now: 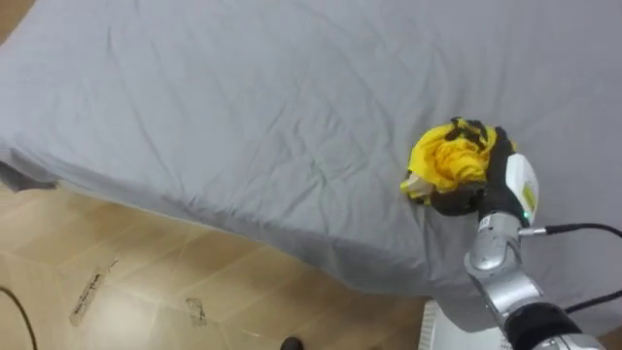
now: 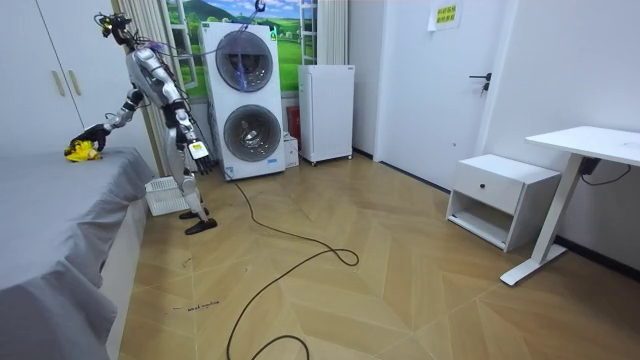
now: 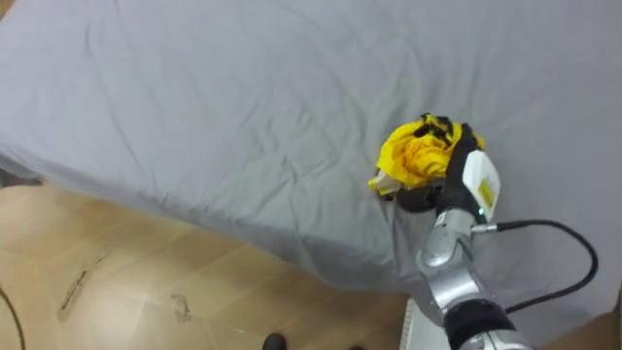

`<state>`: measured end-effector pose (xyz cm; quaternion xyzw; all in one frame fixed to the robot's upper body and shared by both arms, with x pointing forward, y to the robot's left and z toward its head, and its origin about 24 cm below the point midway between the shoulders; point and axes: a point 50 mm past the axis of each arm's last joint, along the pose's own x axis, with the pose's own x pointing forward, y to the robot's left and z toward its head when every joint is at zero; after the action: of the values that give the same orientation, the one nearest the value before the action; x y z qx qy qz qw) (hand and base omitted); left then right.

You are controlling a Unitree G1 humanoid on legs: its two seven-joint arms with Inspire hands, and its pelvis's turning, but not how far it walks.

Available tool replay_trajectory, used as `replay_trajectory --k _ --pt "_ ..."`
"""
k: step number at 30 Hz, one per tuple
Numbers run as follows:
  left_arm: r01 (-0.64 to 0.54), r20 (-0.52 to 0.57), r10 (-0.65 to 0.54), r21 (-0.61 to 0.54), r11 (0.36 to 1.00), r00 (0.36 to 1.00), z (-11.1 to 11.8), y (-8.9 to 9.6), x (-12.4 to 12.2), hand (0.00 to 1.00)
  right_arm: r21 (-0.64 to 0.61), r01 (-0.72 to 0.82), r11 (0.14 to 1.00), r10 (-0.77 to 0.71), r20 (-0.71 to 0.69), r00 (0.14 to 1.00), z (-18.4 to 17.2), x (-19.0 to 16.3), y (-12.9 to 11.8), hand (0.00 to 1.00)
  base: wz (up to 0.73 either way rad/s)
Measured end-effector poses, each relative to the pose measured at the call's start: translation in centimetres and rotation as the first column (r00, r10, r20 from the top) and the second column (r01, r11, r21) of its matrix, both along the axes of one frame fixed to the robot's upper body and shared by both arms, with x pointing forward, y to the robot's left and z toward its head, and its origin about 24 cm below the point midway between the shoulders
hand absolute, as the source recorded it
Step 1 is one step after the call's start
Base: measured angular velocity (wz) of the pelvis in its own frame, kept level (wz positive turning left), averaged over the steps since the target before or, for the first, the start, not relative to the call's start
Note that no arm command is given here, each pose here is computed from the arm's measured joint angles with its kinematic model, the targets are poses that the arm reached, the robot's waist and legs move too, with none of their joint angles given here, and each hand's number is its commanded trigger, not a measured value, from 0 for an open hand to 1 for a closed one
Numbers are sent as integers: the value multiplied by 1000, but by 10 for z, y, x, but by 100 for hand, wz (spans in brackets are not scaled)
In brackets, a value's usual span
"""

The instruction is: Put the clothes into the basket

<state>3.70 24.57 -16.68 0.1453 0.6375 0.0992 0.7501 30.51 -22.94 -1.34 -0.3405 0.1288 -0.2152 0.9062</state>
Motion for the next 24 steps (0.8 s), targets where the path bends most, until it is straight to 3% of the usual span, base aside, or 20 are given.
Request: replay_trajectory --k 2,3,4,5,24 --pt "20 5 -20 -4 1000 1000 0 -1 5 0 -19 14 1000 -14 16 1000 8 6 -6 0 2" --pt "25 12 -25 -8 1000 1000 0 -1 9 0 -30 23 999 -22 22 1000 10 8 -9 62 0" --pt "31 14 -31 -12 999 999 1 -1 10 0 -34 27 999 -26 19 999 10 8 -10 90 0" --pt "38 20 -37 -19 999 999 1 -1 13 0 -40 33 999 -33 11 999 9 7 -13 100 3" --pt "85 20 -84 -33 996 996 1 -5 23 0 -97 50 994 -59 -89 994 14 10 -42 100 2"
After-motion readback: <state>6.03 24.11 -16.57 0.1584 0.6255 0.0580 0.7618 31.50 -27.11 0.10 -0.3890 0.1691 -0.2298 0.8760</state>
